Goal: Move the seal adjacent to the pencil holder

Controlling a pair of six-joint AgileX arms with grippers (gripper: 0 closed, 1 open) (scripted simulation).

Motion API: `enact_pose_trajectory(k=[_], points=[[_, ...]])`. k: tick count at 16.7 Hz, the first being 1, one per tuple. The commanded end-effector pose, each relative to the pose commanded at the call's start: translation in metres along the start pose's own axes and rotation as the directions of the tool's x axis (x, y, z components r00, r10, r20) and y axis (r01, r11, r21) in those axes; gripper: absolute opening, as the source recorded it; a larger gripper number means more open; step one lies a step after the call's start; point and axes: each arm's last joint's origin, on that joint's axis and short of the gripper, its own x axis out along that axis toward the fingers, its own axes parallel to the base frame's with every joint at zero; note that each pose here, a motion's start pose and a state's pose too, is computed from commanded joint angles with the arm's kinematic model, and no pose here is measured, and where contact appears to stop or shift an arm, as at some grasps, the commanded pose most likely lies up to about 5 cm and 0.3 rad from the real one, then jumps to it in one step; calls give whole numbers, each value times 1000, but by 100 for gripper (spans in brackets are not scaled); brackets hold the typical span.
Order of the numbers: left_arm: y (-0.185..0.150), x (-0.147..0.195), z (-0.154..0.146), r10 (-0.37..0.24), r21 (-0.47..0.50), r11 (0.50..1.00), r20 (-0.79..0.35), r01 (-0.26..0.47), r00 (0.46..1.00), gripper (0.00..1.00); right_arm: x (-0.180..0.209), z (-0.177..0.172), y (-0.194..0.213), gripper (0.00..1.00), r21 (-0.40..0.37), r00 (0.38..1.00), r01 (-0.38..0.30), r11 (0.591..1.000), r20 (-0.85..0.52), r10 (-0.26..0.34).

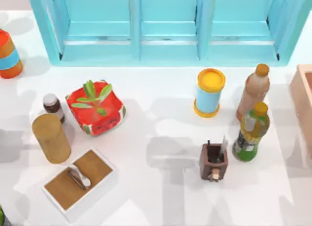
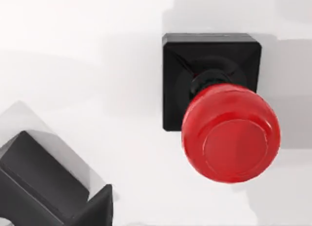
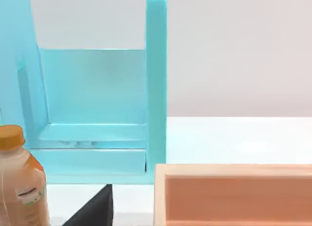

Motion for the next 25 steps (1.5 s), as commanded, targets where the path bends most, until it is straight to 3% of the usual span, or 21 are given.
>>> enact_pose_trajectory(k=[7, 12, 25], points=[[1, 79, 1, 3, 0, 1000, 10, -3, 1000, 100, 0, 0, 0, 100, 0, 1000, 0, 1000, 0, 0], [1, 88, 0, 1, 0, 1000, 4, -1, 1000, 100, 0, 0, 0, 100, 0, 1000, 0, 1000, 0, 0], [1, 88, 0, 1, 0, 1000, 4, -1, 1000, 2, 0, 0, 0, 100, 0, 1000, 0, 1000, 0, 0]])
